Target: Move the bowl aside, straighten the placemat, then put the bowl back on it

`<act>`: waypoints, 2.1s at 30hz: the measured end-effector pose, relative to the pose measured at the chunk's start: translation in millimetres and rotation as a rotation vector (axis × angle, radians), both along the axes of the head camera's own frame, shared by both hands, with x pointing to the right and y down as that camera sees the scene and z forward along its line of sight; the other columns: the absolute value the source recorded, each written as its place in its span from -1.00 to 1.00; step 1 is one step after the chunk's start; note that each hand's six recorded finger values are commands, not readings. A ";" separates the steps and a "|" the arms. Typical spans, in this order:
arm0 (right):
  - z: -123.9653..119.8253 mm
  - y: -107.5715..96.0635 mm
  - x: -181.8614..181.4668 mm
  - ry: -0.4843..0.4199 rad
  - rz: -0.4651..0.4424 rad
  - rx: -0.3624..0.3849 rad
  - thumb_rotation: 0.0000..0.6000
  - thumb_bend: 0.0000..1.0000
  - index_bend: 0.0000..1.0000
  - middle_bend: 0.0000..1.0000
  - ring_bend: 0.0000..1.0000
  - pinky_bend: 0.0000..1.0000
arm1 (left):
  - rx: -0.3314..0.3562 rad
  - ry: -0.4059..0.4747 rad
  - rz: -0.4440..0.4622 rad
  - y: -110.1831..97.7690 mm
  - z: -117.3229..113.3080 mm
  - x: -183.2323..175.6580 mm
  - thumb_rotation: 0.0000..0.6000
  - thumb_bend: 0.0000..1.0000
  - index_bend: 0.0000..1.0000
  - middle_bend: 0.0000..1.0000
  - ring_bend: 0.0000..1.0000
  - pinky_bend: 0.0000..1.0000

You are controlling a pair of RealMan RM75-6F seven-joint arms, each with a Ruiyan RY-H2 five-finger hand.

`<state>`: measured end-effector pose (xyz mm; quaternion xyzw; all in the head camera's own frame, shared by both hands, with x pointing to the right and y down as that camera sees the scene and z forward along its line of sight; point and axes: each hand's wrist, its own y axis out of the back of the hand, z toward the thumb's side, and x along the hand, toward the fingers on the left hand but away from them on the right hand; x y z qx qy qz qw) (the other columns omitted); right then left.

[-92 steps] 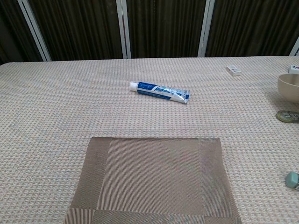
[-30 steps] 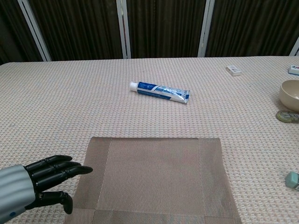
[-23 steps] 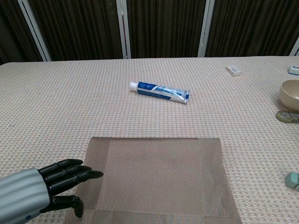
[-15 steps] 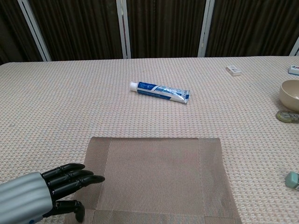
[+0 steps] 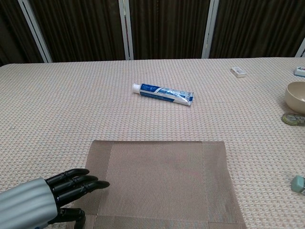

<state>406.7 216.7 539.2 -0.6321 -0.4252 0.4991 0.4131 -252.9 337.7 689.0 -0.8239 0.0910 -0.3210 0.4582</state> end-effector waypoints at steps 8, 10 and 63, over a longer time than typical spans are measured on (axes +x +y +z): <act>-1.1 -0.1 0.2 -0.003 0.002 0.002 1.00 -1.00 -1.00 -1.00 -1.00 -1.00 | -0.008 0.005 -0.005 0.1 1.2 3.0 1.00 -0.01 0.05 -1.00 -1.00 -1.00; -1.1 -0.2 0.1 -0.003 0.001 0.002 1.00 -1.00 -1.00 -1.00 -1.00 -1.00 | -0.012 0.008 -0.006 0.7 1.5 4.2 1.00 0.00 0.11 -1.00 -1.00 -1.00; 5.2 -1.9 3.9 0.033 0.013 -0.004 1.00 -1.00 -1.00 -1.00 -1.00 -1.00 | 0.023 0.208 -0.746 -256.6 -30.8 -6.7 1.00 0.18 0.32 -1.00 -1.00 -1.00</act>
